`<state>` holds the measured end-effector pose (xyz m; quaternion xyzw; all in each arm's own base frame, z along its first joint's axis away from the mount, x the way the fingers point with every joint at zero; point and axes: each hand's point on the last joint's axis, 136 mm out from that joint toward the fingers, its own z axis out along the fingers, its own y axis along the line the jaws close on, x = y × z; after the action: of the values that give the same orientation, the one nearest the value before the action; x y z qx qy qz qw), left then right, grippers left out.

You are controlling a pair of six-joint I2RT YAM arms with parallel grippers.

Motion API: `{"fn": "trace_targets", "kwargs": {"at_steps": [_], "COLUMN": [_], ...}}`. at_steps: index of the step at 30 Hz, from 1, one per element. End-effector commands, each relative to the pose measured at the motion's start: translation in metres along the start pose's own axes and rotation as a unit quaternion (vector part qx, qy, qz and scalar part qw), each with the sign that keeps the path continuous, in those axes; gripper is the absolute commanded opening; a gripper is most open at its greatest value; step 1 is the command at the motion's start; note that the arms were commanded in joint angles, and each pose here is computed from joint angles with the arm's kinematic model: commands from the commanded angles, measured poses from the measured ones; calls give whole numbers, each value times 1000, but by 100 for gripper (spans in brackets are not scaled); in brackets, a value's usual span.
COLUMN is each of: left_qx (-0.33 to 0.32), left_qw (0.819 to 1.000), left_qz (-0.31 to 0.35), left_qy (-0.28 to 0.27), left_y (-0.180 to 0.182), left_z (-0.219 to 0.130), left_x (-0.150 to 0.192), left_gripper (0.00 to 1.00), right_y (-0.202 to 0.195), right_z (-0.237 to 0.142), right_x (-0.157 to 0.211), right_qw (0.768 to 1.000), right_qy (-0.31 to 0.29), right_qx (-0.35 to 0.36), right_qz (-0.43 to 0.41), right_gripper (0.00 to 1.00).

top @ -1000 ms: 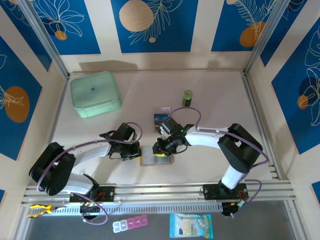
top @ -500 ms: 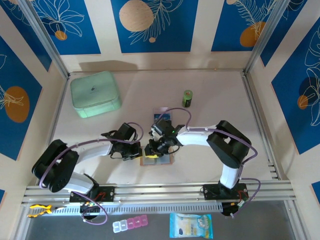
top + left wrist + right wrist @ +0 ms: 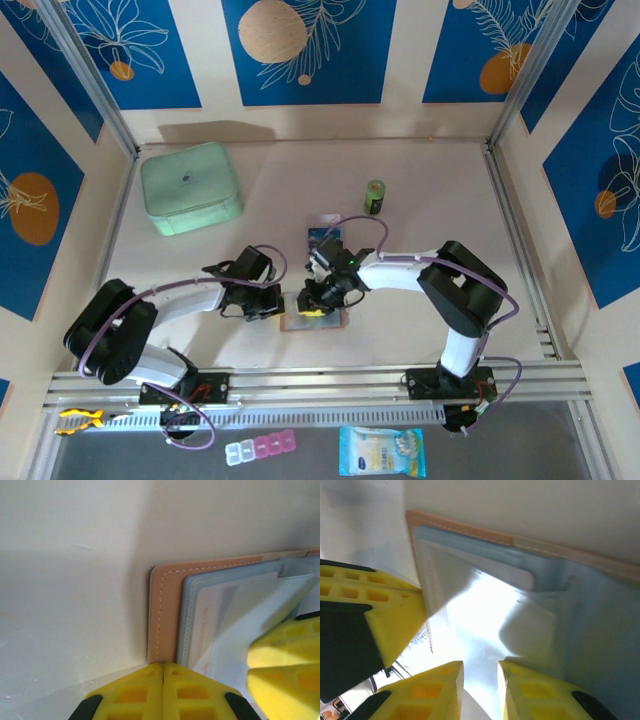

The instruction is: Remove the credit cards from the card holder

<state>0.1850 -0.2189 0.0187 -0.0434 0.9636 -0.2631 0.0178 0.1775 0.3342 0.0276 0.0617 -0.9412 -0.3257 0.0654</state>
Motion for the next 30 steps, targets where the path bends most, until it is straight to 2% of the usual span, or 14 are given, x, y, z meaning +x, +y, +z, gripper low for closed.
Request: {"fn": "trace_targets", "kwargs": {"at_steps": [1, 5, 10, 17, 30], "left_qx": [-35, -14, 23, 107, 90], "left_qw": [999, 1000, 998, 993, 995], "left_qz": [-4, -1, 1, -18, -37], "left_qy": [10, -13, -50, -54, -21], "left_y": [16, 5, -16, -45, -33], "left_z": [-1, -10, -29, -31, -3], "left_x": [6, -1, -11, -13, -6], "left_gripper": [0, 0, 4, 21, 27], "right_y": [-10, -2, -8, -16, -21], "right_z": [-3, 0, 5, 9, 10], "right_x": [9, 10, 11, 12, 12], "right_qw": [1000, 998, 998, 995, 994], "right_qy": [16, 27, 32, 34, 35], "right_qx": [-8, -52, -60, -93, -105], "right_qz": [-4, -18, -11, 9, 19], "right_gripper": [27, 27, 25, 24, 24]}}
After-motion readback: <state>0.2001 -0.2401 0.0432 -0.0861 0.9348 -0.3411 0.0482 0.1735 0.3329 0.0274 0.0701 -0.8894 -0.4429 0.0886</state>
